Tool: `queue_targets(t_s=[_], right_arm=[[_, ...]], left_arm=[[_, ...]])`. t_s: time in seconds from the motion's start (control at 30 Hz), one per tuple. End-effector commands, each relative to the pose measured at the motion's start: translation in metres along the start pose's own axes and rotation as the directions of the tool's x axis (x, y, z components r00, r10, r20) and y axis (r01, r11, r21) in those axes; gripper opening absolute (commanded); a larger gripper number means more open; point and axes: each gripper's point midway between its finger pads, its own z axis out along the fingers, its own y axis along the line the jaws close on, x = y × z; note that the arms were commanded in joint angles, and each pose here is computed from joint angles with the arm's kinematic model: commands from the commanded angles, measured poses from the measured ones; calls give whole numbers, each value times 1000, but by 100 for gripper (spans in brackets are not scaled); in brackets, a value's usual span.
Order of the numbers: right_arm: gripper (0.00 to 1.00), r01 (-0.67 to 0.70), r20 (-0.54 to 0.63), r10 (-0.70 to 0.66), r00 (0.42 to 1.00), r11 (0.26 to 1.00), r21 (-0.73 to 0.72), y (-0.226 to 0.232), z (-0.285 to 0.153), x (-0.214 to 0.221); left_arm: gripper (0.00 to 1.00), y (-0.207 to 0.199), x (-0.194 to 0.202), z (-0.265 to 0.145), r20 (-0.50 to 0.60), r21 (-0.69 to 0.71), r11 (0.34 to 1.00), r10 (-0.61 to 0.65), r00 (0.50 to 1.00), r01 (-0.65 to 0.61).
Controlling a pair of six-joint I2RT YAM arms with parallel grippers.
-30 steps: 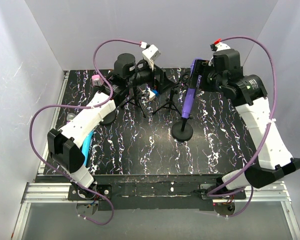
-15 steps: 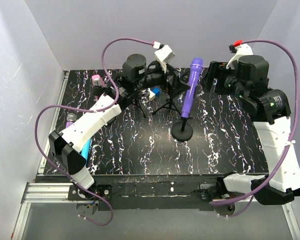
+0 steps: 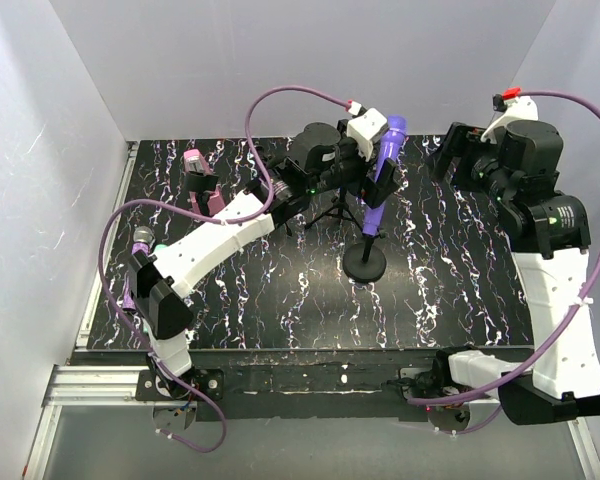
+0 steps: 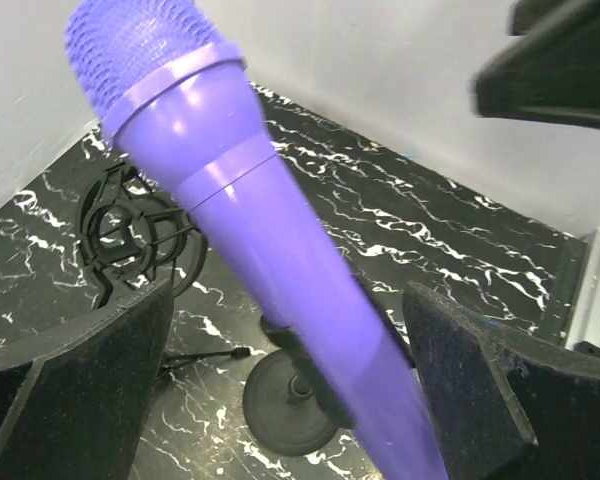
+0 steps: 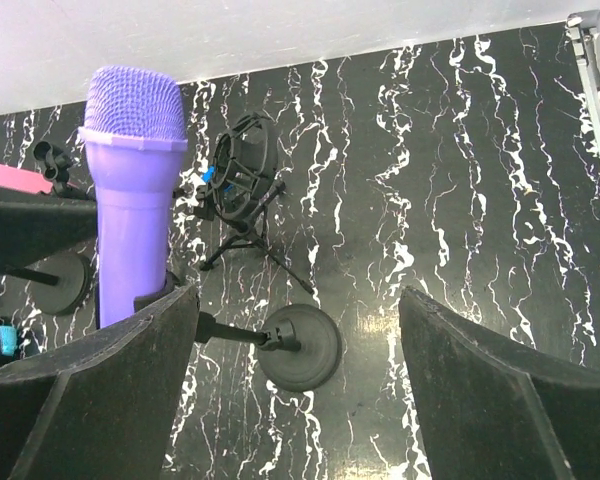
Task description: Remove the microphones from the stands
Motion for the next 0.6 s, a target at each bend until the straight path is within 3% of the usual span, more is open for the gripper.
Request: queue_targets(t_s=[0.0, 0.23, 0.43, 0.57], right_arm=[[87, 2, 73, 0, 997, 999, -32, 4, -11, -12], [84, 35, 47, -31, 998, 996, -80, 8, -5, 1], [85, 143, 28, -140, 990, 962, -233, 26, -13, 22], [85, 149, 18, -149, 989, 952, -267, 30, -12, 31]], left_arm=[[97, 2, -18, -6, 26, -31, 999, 29, 999, -28], [72, -24, -25, -16, 25, 139, 973, 182, 983, -184], [56, -17, -14, -32, -37, 212, 962, 182, 983, -170], [52, 2, -12, -42, -51, 230, 963, 158, 986, -143]])
